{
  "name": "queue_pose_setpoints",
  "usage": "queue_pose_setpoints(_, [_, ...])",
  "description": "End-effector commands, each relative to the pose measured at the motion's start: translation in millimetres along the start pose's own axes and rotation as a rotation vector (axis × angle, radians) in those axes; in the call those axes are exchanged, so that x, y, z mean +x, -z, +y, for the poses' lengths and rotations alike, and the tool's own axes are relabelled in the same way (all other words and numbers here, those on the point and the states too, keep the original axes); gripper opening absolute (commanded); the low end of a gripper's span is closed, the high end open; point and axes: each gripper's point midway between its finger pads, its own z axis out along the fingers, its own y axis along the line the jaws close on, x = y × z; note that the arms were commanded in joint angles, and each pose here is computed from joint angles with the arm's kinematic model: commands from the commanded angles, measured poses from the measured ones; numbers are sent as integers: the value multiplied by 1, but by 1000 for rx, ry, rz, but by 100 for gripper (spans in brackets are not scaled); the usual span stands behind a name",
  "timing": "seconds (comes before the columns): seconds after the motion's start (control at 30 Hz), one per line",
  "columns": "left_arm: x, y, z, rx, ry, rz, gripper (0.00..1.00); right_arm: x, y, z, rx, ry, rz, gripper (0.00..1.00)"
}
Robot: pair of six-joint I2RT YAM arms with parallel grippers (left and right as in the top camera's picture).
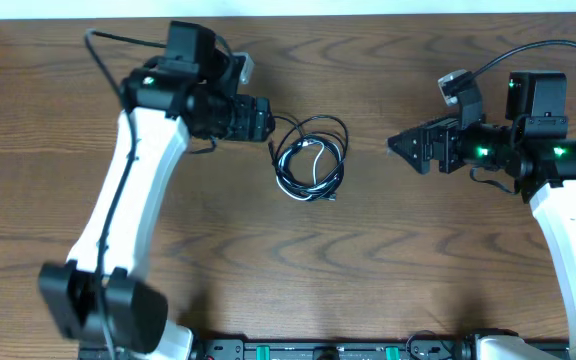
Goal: Untangle cables
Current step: 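Move the left gripper over the cable bundle and lower onto it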
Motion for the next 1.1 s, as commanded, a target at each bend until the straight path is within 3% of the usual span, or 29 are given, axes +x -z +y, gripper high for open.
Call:
queue_pose_setpoints(0.0, [6,-32,-4,-26,97,80,75,0,7,-39,230,-125,6,92])
queue_pose_setpoints(0.2, [20,-72,18,-240,303,144,68,14,11,-53,321,-172,50,87])
queue_pose_setpoints(0.5, [33,-110,32,-299,451,210,50,22,13,-57,352,-187,80,84])
queue_pose_setpoints(0.8, [47,-146,29,-320,469,273,47,26,14,-56,353,-194,94,84])
queue_pose_setpoints(1.07, [42,-158,24,-300,446,240,47,26,14,-56,353,-194,95,85])
